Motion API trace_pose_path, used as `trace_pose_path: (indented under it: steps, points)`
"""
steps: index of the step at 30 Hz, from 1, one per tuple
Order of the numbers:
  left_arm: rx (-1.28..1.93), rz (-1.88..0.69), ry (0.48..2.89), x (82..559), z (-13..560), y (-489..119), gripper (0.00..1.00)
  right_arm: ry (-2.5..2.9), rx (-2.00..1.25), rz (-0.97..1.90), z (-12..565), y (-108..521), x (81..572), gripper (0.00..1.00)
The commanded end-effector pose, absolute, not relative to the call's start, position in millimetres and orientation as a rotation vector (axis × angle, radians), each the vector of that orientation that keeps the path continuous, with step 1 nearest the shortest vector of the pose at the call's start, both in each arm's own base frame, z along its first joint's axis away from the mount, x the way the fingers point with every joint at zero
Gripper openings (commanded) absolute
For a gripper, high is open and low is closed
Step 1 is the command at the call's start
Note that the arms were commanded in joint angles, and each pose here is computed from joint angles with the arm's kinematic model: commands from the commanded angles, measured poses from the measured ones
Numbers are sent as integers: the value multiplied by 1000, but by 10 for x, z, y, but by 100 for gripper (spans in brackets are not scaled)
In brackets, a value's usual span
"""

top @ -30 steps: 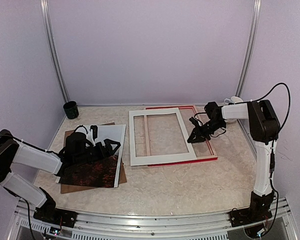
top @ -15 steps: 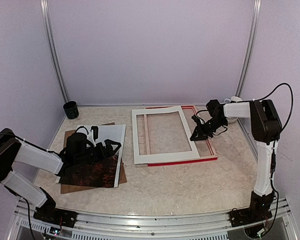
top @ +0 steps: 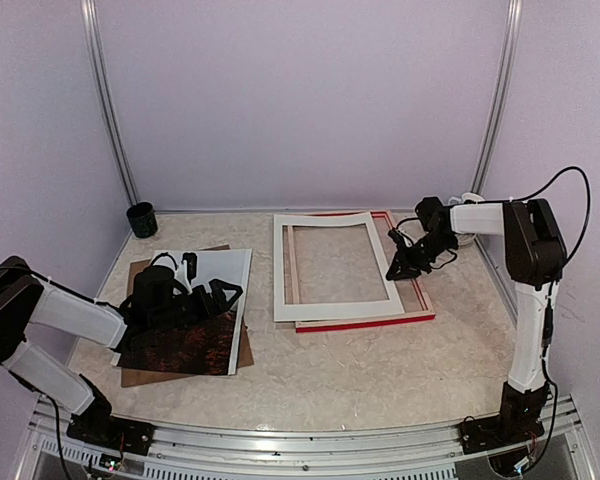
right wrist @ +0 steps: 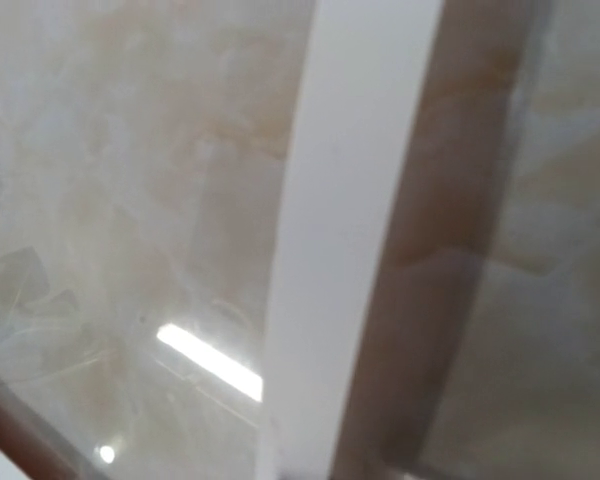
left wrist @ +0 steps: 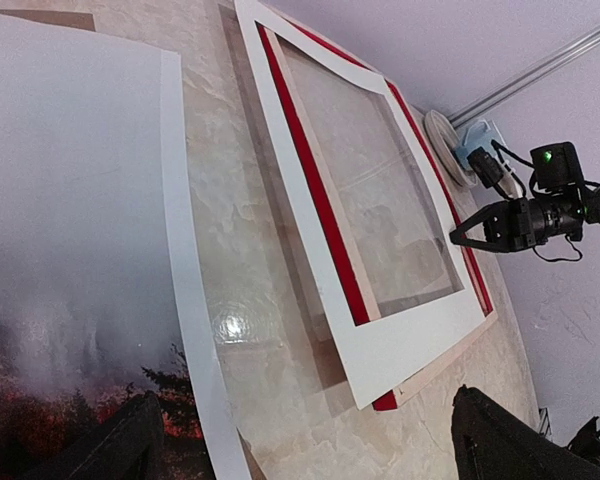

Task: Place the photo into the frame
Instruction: Place the mat board on the glass panel.

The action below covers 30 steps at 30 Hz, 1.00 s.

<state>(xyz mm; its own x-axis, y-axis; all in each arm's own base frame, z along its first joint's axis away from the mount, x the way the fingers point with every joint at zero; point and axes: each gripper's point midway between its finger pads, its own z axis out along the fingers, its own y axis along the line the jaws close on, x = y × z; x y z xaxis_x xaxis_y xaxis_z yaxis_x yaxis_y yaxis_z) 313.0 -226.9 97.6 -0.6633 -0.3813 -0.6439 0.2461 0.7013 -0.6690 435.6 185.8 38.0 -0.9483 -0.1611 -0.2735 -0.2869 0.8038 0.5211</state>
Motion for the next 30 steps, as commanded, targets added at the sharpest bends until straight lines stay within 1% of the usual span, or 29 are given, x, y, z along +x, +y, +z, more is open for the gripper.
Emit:
trace_pose_path:
  steps: [1, 17, 30]
  points:
    - [-101, -976, 2067, 3150, 992, -2261, 99, 2727, -347, 778, 634, 1720, 4463, 9]
    - [-97, -980, 2065, 3143, 1002, -2264, 99, 2717, -327, 655, 758, 1465, 4519, 10]
    - [-94, -982, 2063, 3134, 1009, -2261, 99, 2729, -342, 561, 752, 1333, 4479, 10]
